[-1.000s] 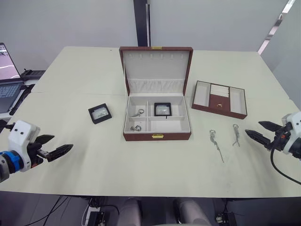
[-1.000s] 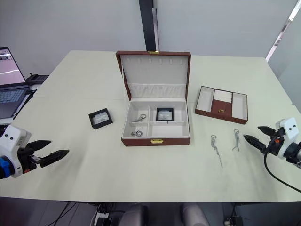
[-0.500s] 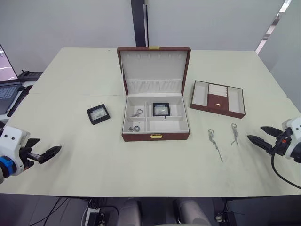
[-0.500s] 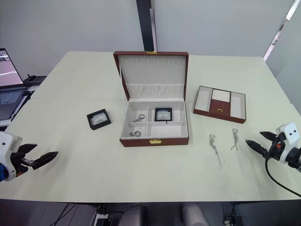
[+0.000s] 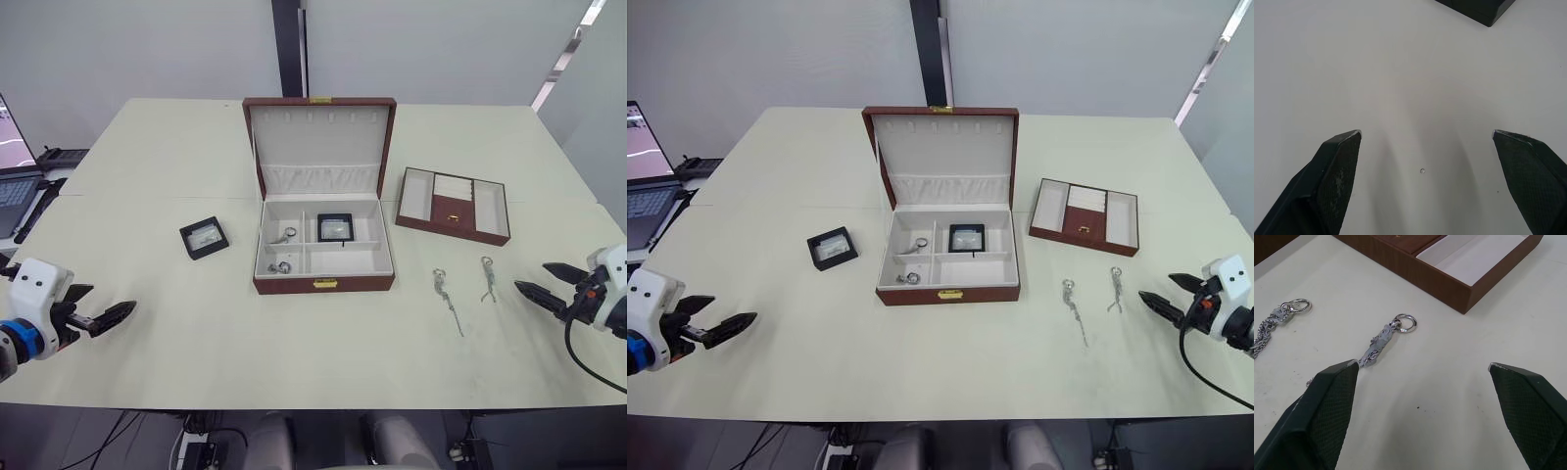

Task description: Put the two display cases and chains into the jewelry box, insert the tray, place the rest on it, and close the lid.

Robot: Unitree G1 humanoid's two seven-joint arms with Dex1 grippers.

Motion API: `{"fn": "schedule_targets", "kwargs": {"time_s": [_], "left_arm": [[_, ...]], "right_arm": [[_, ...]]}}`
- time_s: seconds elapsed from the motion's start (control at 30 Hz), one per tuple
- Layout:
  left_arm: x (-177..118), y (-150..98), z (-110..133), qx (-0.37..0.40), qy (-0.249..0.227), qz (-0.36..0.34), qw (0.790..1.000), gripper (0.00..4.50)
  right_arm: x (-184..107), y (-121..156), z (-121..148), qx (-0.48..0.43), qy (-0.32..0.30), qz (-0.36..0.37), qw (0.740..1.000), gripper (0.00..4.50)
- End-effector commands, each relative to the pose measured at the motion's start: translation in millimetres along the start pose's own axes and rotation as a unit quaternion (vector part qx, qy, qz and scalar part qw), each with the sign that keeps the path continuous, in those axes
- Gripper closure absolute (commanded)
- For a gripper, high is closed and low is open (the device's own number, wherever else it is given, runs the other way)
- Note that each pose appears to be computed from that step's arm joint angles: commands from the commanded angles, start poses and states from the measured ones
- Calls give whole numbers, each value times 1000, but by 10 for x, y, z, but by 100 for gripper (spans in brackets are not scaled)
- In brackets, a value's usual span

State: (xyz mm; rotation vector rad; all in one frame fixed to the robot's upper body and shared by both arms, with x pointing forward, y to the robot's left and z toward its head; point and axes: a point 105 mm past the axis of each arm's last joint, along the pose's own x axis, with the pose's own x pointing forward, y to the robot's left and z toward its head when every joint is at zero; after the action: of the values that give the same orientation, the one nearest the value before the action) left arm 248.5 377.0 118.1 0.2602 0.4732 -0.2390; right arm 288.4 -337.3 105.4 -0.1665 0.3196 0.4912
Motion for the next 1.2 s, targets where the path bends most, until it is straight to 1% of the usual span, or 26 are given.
{"fn": "schedule_targets", "kwargs": {"time_s": [0.03, 0.1, 0.2, 0.33, 0.43, 0.57, 0.67, 0.8, 0.93, 1.2], "left_arm": [[-23, 23, 151, 36, -9, -9, 999, 6], [6, 3, 198, 49, -9, -22, 998, 6], [80, -40, 285, 75, -7, -52, 996, 6], [213, -125, 417, 112, 3, -104, 988, 6], [359, -178, 531, 137, 3, -134, 982, 6], [558, -270, 695, 165, -4, -169, 972, 6], [675, -333, 795, 180, -10, -190, 965, 6], [778, -383, 883, 191, -13, -208, 959, 6], [875, -429, 939, 194, -14, -219, 956, 6], [1021, -487, 893, 200, 3, -225, 954, 6]], "right_arm": [[-45, 27, 218, -12, -34, 12, 999, 0], [-36, 84, 340, -12, -52, 29, 998, 0], [19, 257, 572, -20, -75, 75, 994, 0], [112, 628, 860, -49, -82, 161, 982, 0], [170, 950, 1062, -72, -95, 225, 967, 0], [214, 1329, 1225, -109, -100, 288, 946, 0], [237, 1510, 1315, -129, -107, 313, 935, 0], [249, 1655, 1418, -144, -124, 330, 925, 0], [258, 1739, 1466, -148, -136, 334, 921, 0], [285, 1798, 1463, -148, -143, 329, 921, 0]]}}
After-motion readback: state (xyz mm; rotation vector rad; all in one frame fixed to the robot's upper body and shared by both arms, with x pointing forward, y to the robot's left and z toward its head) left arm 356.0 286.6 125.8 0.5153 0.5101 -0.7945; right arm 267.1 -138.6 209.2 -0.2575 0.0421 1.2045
